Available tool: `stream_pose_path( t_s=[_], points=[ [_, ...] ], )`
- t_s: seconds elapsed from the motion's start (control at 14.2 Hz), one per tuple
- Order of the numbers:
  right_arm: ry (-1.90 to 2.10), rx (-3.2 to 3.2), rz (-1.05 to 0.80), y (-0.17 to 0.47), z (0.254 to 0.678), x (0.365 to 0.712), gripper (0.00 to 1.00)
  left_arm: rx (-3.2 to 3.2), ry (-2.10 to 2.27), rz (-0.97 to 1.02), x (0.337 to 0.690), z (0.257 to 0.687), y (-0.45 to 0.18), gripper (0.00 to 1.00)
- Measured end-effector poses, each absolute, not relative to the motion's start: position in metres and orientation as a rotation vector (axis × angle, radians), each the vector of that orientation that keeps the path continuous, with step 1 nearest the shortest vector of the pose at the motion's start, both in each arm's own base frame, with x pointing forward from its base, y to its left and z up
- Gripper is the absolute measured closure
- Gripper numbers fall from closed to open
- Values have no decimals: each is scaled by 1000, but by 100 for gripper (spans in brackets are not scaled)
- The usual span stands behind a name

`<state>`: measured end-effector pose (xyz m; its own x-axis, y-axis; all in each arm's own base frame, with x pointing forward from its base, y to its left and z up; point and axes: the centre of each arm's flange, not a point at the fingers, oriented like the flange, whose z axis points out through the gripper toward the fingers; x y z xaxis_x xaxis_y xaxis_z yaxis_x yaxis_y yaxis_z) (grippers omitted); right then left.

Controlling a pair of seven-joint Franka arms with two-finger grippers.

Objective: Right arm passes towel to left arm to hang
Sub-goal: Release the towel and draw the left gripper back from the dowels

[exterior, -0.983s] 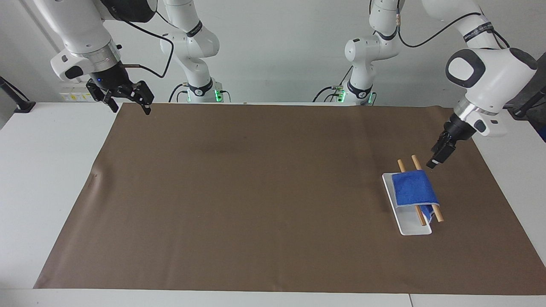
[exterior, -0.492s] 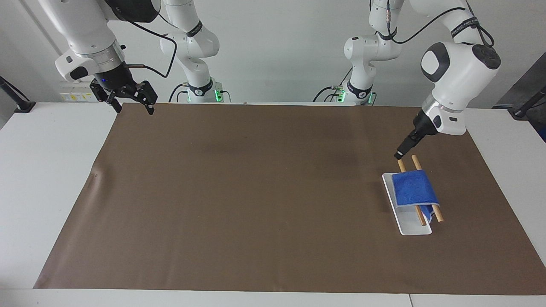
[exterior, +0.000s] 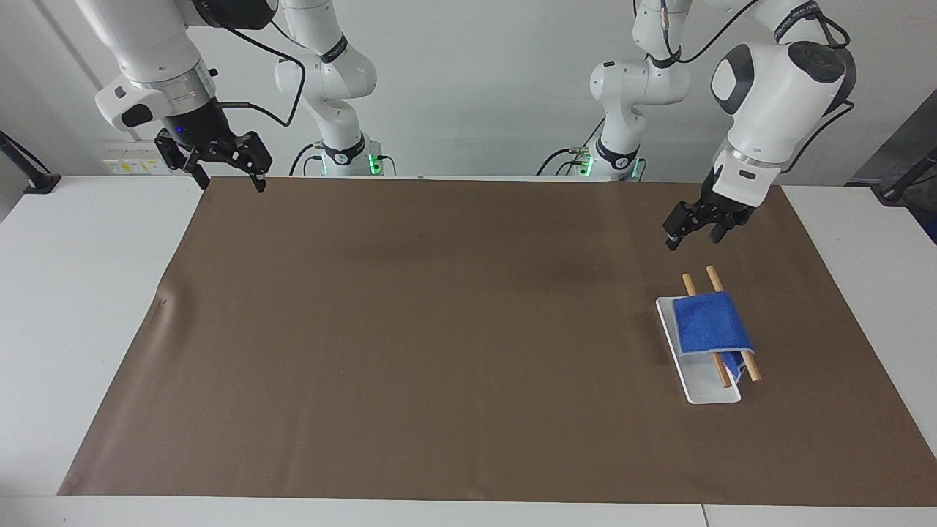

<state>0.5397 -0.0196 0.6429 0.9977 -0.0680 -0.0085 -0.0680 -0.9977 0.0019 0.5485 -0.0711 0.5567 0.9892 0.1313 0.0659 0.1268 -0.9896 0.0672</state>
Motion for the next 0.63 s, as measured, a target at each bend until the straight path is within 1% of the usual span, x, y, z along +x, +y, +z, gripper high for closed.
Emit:
stream_pose_path(
  t_s=[0.28,0.63],
  points=[
    [-99,3138,-14,-17,643,540,0,3105,157,76,557,601,-70,0],
    [-101,3138,-14,-18,643,540,0,3110,154,38,550,618,-70,0]
  ],
)
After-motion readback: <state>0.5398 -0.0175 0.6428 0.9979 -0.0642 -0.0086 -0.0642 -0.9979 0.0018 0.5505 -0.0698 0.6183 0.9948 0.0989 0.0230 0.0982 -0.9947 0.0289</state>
